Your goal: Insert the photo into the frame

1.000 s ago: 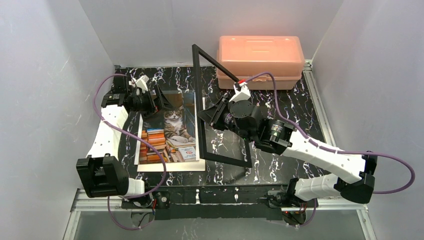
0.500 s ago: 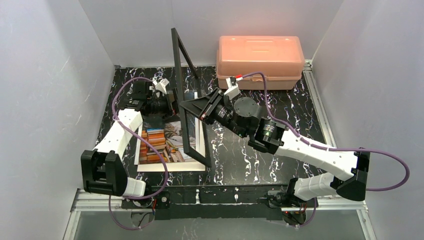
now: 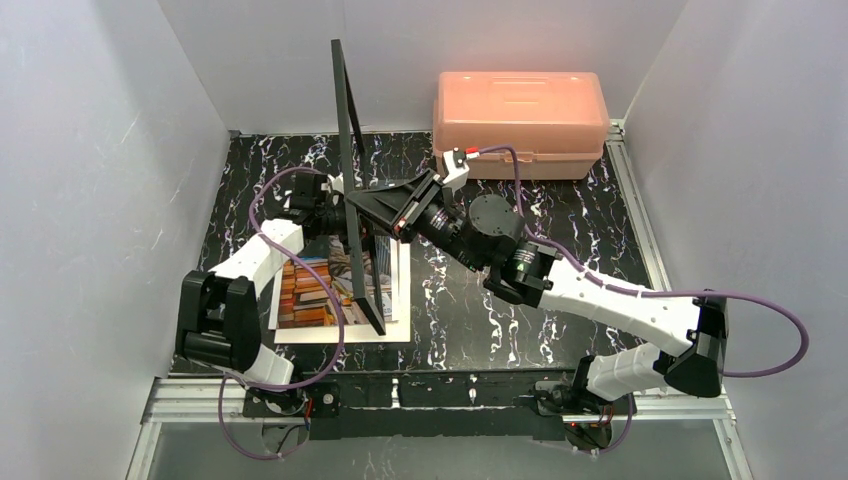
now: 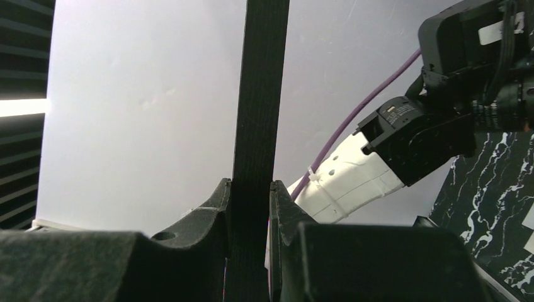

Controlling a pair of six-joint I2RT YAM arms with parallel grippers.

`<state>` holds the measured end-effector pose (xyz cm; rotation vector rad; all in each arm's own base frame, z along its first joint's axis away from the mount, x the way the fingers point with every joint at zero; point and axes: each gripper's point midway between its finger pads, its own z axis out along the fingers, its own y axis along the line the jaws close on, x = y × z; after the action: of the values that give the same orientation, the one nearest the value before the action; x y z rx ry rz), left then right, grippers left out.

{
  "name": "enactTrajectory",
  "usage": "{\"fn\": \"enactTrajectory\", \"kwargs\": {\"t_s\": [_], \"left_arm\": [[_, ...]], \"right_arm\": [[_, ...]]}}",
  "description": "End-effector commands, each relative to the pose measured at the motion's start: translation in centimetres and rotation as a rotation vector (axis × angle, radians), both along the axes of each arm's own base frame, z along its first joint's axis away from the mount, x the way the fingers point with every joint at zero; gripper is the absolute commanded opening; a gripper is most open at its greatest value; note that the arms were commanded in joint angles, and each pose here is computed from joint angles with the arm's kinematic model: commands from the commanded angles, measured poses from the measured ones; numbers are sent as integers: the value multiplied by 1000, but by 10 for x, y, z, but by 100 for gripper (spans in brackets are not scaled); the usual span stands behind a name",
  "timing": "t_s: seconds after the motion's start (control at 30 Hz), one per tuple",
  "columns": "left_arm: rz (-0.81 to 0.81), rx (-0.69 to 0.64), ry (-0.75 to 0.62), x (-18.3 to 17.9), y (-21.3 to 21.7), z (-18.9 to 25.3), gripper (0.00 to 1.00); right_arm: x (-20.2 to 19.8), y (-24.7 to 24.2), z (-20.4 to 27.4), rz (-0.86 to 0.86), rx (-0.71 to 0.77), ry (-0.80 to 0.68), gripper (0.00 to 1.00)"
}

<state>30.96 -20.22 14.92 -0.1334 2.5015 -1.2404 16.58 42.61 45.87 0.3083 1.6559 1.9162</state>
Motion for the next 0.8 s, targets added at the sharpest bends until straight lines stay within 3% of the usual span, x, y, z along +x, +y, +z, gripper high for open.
{"fn": "enactTrajectory", "kwargs": {"t_s": [0.0, 0.23, 0.37, 0.5, 0.77], "left_arm": [[2, -27, -3, -2, -3, -2, 75], [-11, 0, -75, -3, 1, 8, 30], [-15, 101, -176, 1, 14, 19, 25], [-6, 244, -264, 7, 34, 19, 16], [-40, 304, -286, -3, 43, 17, 7]], "right_arm": [[-13, -31, 72, 2, 253, -90, 1], [-10, -36, 53, -22, 222, -63, 1], [1, -56, 28, -127, 54, -53, 5], [14, -96, -15, -280, -252, 14, 16], [13, -152, -67, -391, -338, 88, 32]]}}
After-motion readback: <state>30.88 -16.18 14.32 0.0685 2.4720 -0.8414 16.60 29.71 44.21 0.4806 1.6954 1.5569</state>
